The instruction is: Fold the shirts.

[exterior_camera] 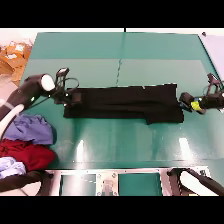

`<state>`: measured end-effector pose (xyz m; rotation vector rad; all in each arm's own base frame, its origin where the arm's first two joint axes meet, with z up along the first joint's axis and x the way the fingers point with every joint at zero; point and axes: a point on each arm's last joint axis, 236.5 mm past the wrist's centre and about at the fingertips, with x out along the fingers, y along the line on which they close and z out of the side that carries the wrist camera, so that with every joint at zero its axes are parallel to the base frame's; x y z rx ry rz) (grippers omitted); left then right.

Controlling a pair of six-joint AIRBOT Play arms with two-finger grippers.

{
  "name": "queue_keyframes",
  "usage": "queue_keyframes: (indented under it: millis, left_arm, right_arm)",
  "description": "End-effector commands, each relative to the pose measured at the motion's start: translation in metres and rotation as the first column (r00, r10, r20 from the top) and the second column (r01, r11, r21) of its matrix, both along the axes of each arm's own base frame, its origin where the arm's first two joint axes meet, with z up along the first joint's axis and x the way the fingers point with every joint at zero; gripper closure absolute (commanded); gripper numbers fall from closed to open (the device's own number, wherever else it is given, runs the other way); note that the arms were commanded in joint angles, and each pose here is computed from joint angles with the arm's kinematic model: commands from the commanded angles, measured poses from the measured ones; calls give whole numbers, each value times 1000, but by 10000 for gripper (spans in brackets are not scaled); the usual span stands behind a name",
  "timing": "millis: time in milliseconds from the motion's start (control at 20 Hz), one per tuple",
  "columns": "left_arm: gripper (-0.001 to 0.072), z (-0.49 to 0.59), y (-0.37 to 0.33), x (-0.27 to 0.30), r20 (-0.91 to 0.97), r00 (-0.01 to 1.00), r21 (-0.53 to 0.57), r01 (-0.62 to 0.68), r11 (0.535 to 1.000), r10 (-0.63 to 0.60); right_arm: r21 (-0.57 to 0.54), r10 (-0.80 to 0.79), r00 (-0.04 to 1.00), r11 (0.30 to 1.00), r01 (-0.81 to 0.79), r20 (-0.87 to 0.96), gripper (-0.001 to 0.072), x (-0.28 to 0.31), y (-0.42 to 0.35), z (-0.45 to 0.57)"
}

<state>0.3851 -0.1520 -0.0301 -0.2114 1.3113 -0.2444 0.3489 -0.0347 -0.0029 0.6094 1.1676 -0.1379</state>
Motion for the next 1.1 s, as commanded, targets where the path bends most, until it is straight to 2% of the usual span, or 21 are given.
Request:
queue_keyframes:
  millis: [0,350,400,450,500,600,650,700,850,900,1050]
  left_arm:
    - [684,-12,-9,52,2,1000,-11,-2,1000,2]
    - [667,-37,-17,101,19,1000,-25,-23,999,23]
    - [286,-39,-17,101,18,1000,-24,-25,999,25]
    - [-1,-38,-16,103,23,999,-25,-30,999,31]
    - [19,-36,-14,106,31,999,-22,-33,999,33]
    - [20,-25,-2,114,53,997,-13,-48,999,49]
    - [20,-17,9,118,60,997,-3,-56,998,56]
    - [20,-10,21,121,57,996,11,-71,997,70]
    - [19,4,58,120,4,988,35,-155,987,155]
    - [20,6,66,117,-23,983,33,-179,983,180]
    - [20,10,64,109,-69,981,2,-183,983,183]
  right_arm:
    - [16,-6,1000,1000,6,21,697,61,-8,-18]
    - [43,5,1000,999,-5,-3,696,132,-24,-62]
    - [34,9,1000,999,-9,6,649,137,-27,-64]
    - [17,33,999,999,-34,24,488,141,-29,-62]
    - [-2,59,997,998,-58,47,403,146,-33,-55]
    - [-36,105,991,994,-103,79,390,152,-47,-37]
    - [-57,129,987,991,-124,92,234,151,-61,-28]
    - [-69,133,986,990,-127,97,123,150,-76,-23]
    - [-42,136,990,990,-135,37,122,126,-121,-35]
    - [2,153,988,988,-153,9,121,113,-127,-46]
    - [227,192,981,956,-188,6,121,88,-123,-77]
